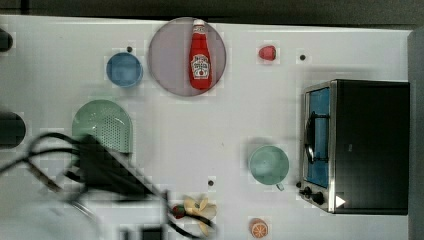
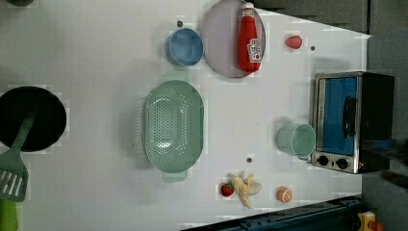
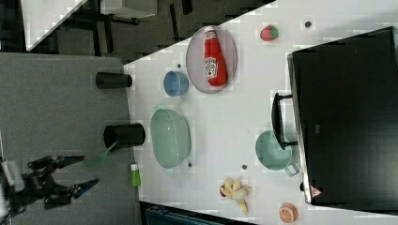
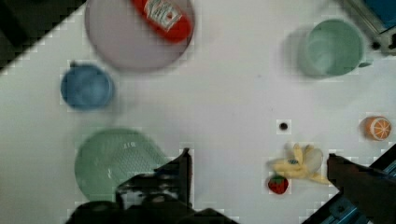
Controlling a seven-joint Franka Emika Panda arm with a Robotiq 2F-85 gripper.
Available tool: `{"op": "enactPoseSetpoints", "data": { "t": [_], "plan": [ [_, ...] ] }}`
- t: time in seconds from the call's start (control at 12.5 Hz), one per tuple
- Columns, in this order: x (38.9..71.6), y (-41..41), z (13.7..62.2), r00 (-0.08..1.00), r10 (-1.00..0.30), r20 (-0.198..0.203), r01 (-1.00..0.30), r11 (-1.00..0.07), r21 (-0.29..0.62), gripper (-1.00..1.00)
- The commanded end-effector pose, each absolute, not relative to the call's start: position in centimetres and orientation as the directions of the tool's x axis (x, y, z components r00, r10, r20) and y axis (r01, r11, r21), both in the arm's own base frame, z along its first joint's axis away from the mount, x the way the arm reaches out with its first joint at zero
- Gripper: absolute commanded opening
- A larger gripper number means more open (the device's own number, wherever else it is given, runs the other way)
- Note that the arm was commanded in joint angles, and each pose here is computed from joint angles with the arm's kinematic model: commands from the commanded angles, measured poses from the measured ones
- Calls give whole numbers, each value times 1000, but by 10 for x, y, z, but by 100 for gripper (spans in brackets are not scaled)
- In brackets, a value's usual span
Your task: Drag strainer left to right.
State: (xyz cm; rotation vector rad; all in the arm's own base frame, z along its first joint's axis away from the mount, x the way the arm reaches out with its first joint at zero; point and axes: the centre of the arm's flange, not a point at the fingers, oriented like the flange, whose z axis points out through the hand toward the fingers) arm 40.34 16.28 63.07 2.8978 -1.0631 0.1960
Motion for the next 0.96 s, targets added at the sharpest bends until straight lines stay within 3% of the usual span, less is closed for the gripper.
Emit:
{"op": "enactPoseSetpoints", "data": {
  "t": [0.08, 0.24, 0.48, 0.8, 0.96],
  "plan": [
    [414, 222, 561, 765, -635, 107, -643, -762, 78, 100],
    [416, 261, 519, 709, -698, 94, -705, -704, 92, 100],
    [421, 303, 446, 534, -843, 62, -845, -530, 71, 100],
    [426, 326, 345, 262, -964, -34, -964, -263, 36, 100],
    [428, 326, 302, 175, -981, -80, -983, -179, 39, 100]
  ]
}}
